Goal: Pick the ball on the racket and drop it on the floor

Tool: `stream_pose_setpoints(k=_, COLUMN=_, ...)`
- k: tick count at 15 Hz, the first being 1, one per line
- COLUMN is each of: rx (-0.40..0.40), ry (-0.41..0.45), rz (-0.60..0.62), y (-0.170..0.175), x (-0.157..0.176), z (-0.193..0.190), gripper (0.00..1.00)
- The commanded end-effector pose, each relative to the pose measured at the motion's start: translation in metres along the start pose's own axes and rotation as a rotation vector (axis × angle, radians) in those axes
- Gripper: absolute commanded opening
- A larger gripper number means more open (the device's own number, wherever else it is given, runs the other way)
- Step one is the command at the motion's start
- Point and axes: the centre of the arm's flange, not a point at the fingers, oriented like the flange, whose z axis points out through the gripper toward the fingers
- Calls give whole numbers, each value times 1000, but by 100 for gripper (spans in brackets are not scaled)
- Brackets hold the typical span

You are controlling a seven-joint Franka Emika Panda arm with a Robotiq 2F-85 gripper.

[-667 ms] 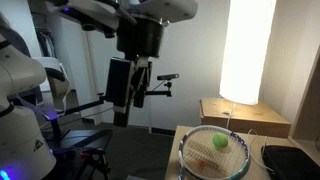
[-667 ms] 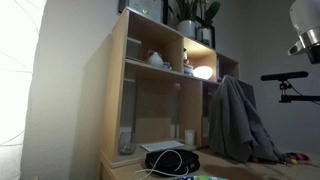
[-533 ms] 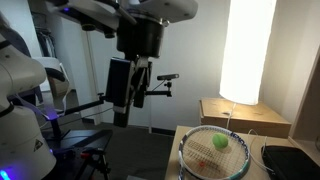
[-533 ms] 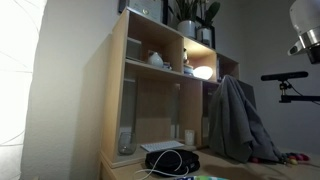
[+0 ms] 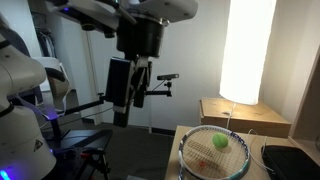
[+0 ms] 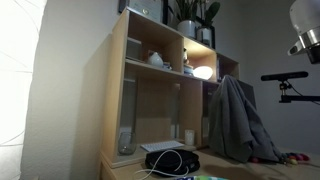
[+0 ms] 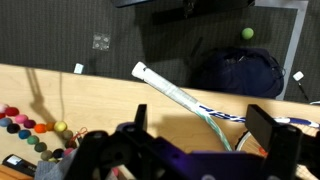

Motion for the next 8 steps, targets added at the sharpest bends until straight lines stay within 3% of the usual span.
stream_pose_setpoints(k=1, rx=0, ry=0, rz=0, y=0, x=0, z=0, gripper=100)
stream_pose_setpoints(k=8, rx=-41, ry=-1, rz=-22, y=-16, x=8, z=-4, gripper=100)
